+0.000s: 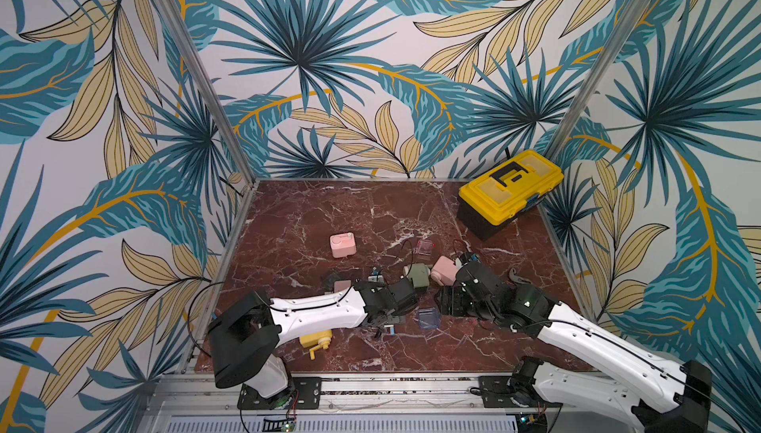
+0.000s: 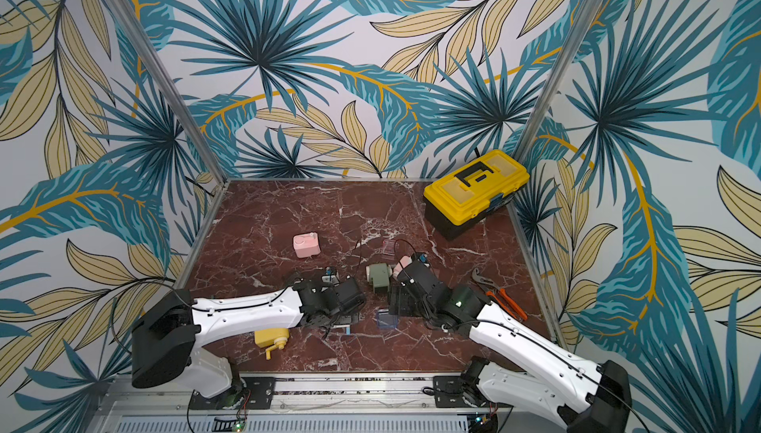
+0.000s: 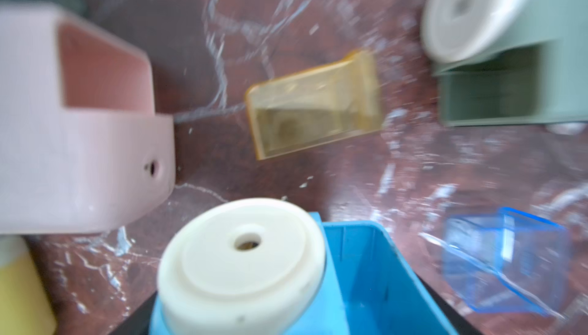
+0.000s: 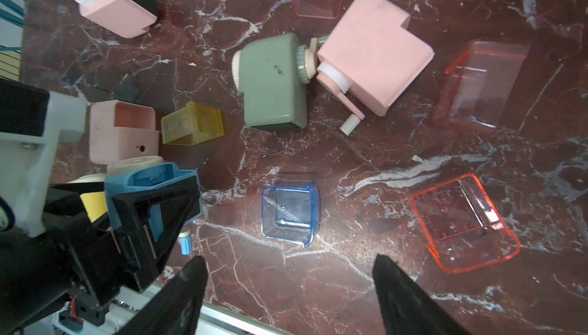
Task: Put the tray back into the pencil sharpener
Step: Pick up the pencil sharpener from the center of the board.
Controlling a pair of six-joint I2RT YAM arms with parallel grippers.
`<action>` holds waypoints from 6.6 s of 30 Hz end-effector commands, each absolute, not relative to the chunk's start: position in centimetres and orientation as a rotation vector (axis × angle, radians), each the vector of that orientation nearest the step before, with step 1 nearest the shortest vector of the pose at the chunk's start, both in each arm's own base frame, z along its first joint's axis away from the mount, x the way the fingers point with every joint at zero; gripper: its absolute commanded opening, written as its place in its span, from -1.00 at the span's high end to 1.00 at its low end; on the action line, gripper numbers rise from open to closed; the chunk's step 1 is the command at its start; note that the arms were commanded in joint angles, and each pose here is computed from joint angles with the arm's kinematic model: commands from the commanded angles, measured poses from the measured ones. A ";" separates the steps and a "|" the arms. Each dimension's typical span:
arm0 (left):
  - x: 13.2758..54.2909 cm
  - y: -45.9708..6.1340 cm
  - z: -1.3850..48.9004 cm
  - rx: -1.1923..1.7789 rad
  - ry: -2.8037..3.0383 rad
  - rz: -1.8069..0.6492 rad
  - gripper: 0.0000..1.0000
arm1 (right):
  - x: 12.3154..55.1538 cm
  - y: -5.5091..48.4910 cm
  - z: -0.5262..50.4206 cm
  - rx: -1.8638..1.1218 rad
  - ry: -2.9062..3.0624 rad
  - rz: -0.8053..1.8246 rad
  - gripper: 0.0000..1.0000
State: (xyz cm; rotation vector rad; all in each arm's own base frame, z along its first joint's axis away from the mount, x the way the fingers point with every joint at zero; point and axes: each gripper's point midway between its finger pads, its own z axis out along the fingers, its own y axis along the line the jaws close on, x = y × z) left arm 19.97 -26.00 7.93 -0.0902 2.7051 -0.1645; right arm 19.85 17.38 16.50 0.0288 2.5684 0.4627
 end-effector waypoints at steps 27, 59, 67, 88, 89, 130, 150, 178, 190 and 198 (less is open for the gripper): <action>20.3 -34.0 23.6 0.904 1.777 -0.623 -0.13 | 17.6 19.4 30.2 -0.492 2.529 0.700 -0.67; 19.1 -34.9 27.1 0.934 1.567 -0.719 -0.18 | 19.8 26.0 25.5 -0.470 2.556 1.022 -0.69; 19.2 -35.0 27.1 0.929 1.572 -0.725 -0.21 | 18.8 26.2 24.6 -0.537 2.566 1.060 -0.69; 19.1 -35.2 27.1 0.920 1.586 -0.751 -0.27 | 19.2 26.7 24.0 -0.568 2.412 1.115 -0.51; 19.1 -35.2 27.1 0.918 1.587 -0.749 -0.28 | 19.2 26.7 23.9 -0.566 2.420 1.116 -0.48; 19.5 -30.0 31.1 0.834 1.985 -1.106 -1.00 | 22.2 23.2 31.1 -0.548 1.999 1.120 0.58; 14.2 -28.4 36.4 1.210 1.635 -1.391 -0.98 | 16.1 26.0 36.0 -1.179 1.550 1.253 0.67; 13.8 -28.6 35.8 1.283 1.605 -1.387 -0.50 | 16.7 29.6 35.4 -1.349 1.412 1.318 0.71; 14.0 -28.7 35.5 1.287 1.611 -1.383 -0.24 | 17.3 30.5 35.3 -1.357 1.413 1.316 0.71; 13.9 -28.8 35.2 1.304 1.603 -1.388 0.01 | 18.0 30.7 34.9 -1.329 1.456 1.297 0.48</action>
